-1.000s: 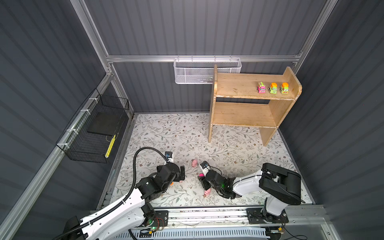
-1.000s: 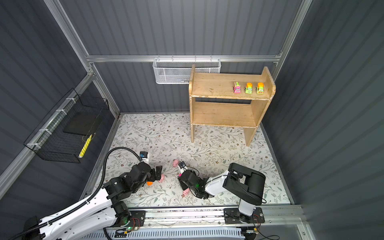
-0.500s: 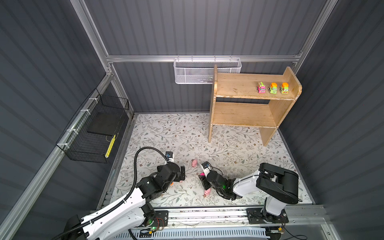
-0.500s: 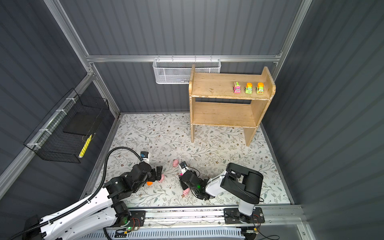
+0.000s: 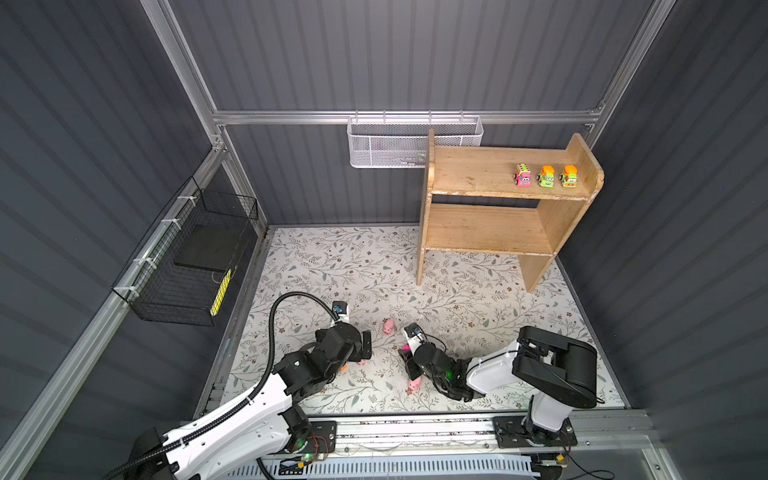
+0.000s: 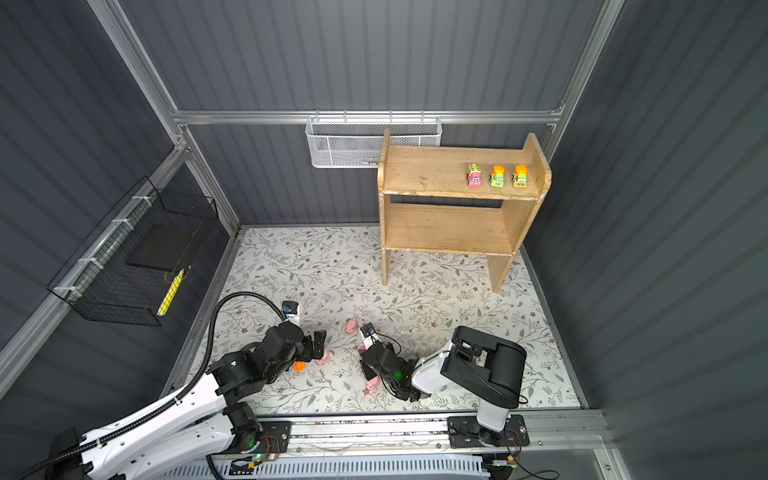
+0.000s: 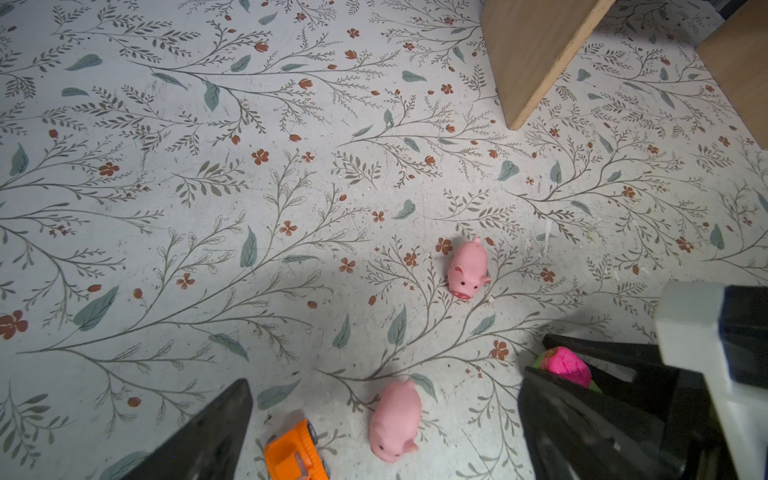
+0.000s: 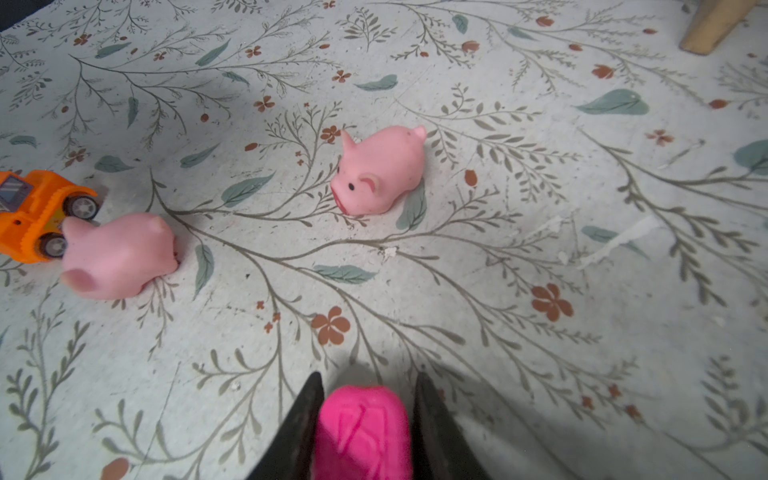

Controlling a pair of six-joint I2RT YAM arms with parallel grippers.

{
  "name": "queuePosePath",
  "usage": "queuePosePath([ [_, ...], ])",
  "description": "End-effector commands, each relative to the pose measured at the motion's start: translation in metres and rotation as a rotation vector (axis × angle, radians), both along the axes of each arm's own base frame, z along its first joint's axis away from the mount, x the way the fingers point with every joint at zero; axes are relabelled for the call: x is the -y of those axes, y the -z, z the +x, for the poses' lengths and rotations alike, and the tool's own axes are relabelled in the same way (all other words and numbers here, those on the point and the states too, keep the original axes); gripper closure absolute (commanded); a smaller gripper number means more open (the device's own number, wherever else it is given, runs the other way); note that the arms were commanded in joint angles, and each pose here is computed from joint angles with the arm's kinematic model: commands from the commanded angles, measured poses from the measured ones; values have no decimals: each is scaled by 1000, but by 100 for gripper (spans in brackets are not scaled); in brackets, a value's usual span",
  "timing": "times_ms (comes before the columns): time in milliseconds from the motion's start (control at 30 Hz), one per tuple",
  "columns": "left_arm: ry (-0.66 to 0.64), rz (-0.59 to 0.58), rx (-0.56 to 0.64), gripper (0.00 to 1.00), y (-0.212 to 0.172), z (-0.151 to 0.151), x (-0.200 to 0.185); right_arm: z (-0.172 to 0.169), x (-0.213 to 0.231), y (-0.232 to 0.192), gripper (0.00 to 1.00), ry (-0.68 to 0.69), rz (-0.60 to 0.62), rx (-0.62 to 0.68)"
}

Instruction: Place and organize the plastic toys onto the shelf

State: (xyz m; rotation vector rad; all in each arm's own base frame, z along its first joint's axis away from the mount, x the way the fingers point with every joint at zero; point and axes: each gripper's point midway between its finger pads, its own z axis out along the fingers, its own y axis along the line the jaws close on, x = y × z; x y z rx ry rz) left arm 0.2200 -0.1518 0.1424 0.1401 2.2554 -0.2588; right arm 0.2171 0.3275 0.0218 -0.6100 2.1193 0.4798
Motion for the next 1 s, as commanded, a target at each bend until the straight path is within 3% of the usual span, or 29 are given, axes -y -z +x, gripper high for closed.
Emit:
queuePosePath([
  [0,10,-7,22,0,-14,4,3,1,13,4,74,23,-62,9],
  [967,79,14,44,0,-35,9,16,15,21,-44,75,68,-60,50],
])
